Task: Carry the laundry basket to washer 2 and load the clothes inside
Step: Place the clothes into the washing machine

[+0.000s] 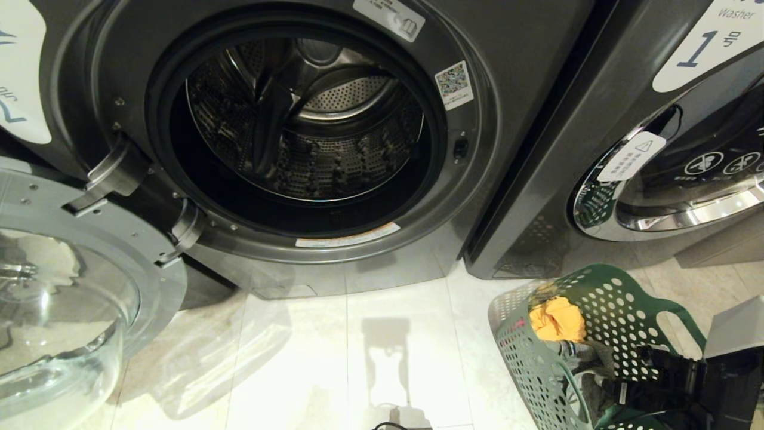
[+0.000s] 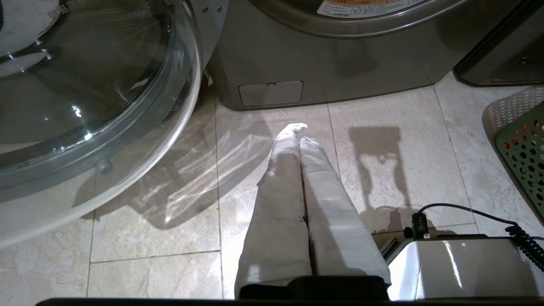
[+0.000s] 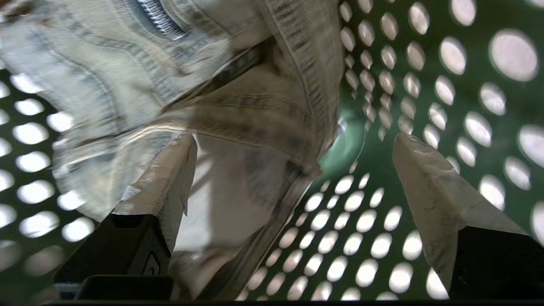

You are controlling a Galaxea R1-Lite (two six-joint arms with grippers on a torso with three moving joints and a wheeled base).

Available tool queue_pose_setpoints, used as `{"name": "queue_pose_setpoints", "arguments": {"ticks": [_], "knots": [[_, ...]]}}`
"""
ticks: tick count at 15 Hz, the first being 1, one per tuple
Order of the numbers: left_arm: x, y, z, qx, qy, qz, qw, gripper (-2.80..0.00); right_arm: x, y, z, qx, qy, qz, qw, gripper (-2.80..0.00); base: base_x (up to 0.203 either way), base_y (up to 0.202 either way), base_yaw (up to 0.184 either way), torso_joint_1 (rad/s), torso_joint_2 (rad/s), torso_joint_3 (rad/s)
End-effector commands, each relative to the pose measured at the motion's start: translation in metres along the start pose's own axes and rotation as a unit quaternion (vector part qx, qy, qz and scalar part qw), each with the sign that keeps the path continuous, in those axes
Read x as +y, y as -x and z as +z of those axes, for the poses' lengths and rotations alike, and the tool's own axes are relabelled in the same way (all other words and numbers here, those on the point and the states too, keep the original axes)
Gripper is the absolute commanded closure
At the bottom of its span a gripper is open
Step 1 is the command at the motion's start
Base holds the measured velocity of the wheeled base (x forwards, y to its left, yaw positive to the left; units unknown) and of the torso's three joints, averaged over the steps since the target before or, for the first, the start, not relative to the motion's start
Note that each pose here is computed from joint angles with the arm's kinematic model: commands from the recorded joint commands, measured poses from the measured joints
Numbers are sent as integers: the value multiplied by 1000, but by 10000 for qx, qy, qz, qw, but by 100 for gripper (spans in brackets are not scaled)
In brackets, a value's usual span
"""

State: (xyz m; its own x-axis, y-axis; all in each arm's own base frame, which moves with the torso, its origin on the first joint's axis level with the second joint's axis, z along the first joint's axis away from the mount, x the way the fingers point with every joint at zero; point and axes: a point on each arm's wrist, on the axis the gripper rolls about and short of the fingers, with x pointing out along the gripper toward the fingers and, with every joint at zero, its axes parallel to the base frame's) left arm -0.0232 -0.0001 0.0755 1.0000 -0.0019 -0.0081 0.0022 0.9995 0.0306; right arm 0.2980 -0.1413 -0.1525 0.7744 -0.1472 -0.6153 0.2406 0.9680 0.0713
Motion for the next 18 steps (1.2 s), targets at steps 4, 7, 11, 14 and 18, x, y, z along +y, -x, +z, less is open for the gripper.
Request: {"name": "queue_pose_setpoints", "arguments": {"ticks": [4, 7, 11, 14, 18], "knots": [[0, 0, 0, 6, 0, 2, 10000, 0, -17, -50, 8, -103, -1, 18, 9999, -280, 0, 0, 0, 0, 0, 0], [0, 0, 0, 6, 0, 2, 10000, 0, -28, -76, 16, 97, -68, 48, 9999, -280, 0, 0, 0, 0, 0, 0], [0, 0, 0, 6, 0, 2, 10000, 0, -17, -80, 17, 329, -9, 407, 9986, -280, 0, 0, 0, 0, 0, 0], [0, 0, 0, 6, 0, 2, 10000, 0, -6, -78, 12, 473, 60, 617, 9970, -280, 0, 0, 0, 0, 0, 0], [0, 0, 0, 6, 0, 2, 10000, 0, 13, -79, 7, 593, 198, 790, 9949, -280, 0, 0, 0, 0, 0, 0]]}}
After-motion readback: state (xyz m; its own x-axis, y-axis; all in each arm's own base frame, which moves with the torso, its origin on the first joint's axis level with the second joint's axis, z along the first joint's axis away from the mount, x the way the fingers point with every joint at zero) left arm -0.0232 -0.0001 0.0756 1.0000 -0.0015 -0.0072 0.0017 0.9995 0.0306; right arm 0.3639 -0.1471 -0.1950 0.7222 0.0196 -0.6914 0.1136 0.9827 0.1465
